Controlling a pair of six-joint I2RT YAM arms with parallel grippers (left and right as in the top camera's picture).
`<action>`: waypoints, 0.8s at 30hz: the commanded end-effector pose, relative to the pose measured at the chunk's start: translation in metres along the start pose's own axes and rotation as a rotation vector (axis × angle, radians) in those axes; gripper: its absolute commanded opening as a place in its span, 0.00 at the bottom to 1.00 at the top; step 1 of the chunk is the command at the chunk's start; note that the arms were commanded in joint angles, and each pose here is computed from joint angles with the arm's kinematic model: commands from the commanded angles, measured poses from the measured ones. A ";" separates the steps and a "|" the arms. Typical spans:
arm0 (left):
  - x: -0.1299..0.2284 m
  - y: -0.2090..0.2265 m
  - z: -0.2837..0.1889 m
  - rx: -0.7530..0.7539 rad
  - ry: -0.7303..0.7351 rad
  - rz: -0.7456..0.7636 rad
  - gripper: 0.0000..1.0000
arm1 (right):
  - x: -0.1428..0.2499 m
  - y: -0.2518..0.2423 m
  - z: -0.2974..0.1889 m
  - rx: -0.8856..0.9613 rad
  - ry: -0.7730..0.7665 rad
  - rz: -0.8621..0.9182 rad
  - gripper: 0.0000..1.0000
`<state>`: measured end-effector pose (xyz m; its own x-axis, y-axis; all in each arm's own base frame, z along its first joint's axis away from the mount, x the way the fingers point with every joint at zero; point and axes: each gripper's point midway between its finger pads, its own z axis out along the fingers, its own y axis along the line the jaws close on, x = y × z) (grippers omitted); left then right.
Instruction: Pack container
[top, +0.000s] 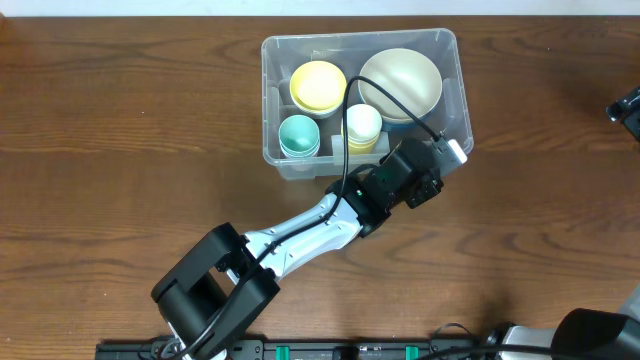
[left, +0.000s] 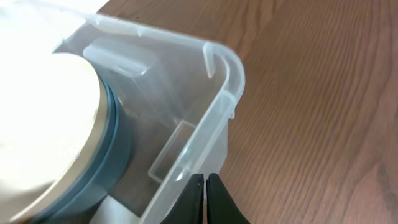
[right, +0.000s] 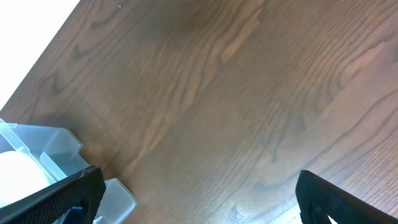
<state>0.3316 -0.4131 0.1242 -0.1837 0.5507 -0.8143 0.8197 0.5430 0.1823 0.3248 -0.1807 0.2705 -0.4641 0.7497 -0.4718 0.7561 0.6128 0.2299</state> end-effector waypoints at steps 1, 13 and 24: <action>0.004 0.002 -0.003 -0.020 0.041 0.017 0.06 | -0.001 -0.004 0.000 0.006 -0.001 0.021 0.99; -0.020 0.046 -0.151 -0.169 0.111 -0.119 0.38 | -0.001 -0.004 0.000 0.006 -0.001 0.021 0.99; -0.024 0.052 -0.311 -0.191 -0.014 -0.133 0.98 | -0.001 -0.004 0.000 0.006 -0.001 0.021 0.99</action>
<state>0.2190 -0.2185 0.3048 -0.2937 0.4981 -0.8159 0.6920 0.6996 0.1781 0.3247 -0.1807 0.2703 -0.4644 0.7499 -0.4712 0.7562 0.6127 0.2296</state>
